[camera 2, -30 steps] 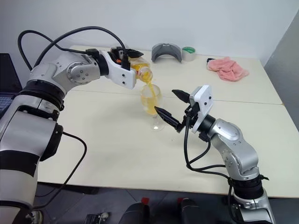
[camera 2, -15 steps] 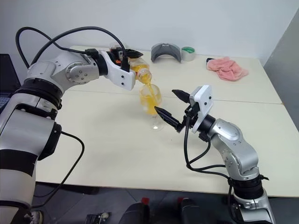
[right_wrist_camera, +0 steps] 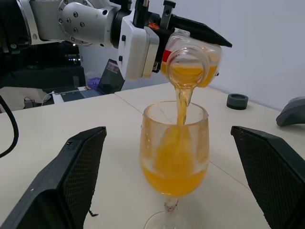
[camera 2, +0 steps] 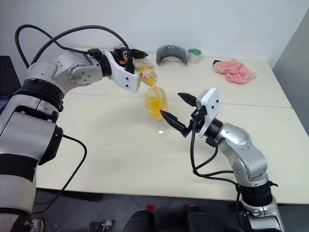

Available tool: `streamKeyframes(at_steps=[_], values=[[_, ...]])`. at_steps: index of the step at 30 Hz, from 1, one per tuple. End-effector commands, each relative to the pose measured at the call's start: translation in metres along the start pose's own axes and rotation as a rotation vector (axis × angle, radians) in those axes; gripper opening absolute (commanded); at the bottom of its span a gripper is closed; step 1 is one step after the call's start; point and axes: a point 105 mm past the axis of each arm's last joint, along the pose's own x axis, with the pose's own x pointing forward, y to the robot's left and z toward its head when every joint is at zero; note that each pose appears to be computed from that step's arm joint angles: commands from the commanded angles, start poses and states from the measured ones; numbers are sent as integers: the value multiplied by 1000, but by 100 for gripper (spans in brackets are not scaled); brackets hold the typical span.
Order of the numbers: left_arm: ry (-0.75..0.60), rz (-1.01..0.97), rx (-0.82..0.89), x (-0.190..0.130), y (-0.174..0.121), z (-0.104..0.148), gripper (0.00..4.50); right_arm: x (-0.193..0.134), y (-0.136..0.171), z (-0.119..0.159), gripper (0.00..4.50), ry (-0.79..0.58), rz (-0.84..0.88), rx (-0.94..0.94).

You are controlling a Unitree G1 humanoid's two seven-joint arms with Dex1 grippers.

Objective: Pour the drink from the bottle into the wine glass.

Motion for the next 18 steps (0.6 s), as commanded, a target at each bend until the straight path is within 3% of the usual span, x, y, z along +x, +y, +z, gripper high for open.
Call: streamKeyframes(at_steps=[1, 18], values=[[11, 66, 27, -6, 24, -4, 165, -2, 3, 17, 450, -57, 14, -30], [-41, 149, -284, -6, 33, -1, 165, -3, 1, 15, 450, -47, 11, -29]])
